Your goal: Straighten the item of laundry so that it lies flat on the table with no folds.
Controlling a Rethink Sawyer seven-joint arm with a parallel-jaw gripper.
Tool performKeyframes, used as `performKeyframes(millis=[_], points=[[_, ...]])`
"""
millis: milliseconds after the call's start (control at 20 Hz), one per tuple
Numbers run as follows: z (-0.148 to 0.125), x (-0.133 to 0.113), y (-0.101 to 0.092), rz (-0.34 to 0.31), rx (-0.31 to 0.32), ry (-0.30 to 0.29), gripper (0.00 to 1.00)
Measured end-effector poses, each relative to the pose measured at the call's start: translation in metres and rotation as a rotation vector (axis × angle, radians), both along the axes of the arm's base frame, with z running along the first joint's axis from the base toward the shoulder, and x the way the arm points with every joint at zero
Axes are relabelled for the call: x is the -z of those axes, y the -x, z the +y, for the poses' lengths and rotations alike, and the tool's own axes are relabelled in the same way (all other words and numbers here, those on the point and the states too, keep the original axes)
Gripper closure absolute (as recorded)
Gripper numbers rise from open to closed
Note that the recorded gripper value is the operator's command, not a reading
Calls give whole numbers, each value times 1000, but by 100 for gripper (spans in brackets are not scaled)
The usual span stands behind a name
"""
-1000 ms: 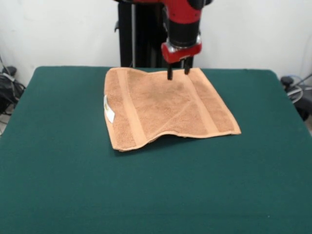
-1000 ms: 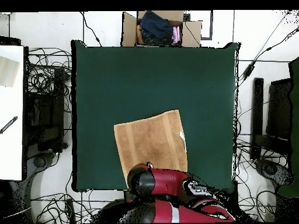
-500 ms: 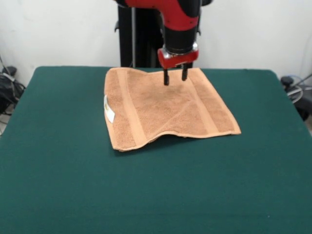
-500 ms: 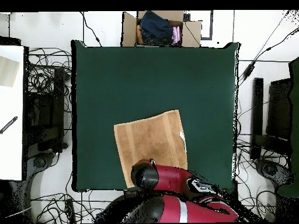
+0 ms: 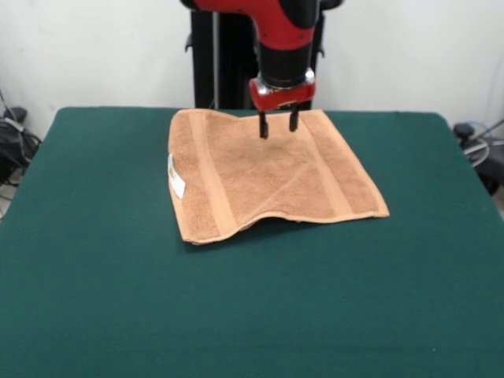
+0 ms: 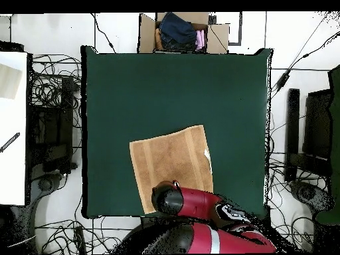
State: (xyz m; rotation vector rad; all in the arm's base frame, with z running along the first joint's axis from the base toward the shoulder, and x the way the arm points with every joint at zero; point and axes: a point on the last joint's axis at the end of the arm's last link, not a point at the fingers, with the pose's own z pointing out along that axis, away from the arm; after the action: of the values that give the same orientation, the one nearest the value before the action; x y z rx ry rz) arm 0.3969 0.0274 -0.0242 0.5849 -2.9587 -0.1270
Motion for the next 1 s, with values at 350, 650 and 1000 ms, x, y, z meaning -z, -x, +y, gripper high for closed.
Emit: performKeyframes(millis=[350,650,1000], points=[[-2,7,-11,-9,12,15,0],[-8,21,-21,-13,28,21,0],[-12,24,-23,-3,38,14,0]])
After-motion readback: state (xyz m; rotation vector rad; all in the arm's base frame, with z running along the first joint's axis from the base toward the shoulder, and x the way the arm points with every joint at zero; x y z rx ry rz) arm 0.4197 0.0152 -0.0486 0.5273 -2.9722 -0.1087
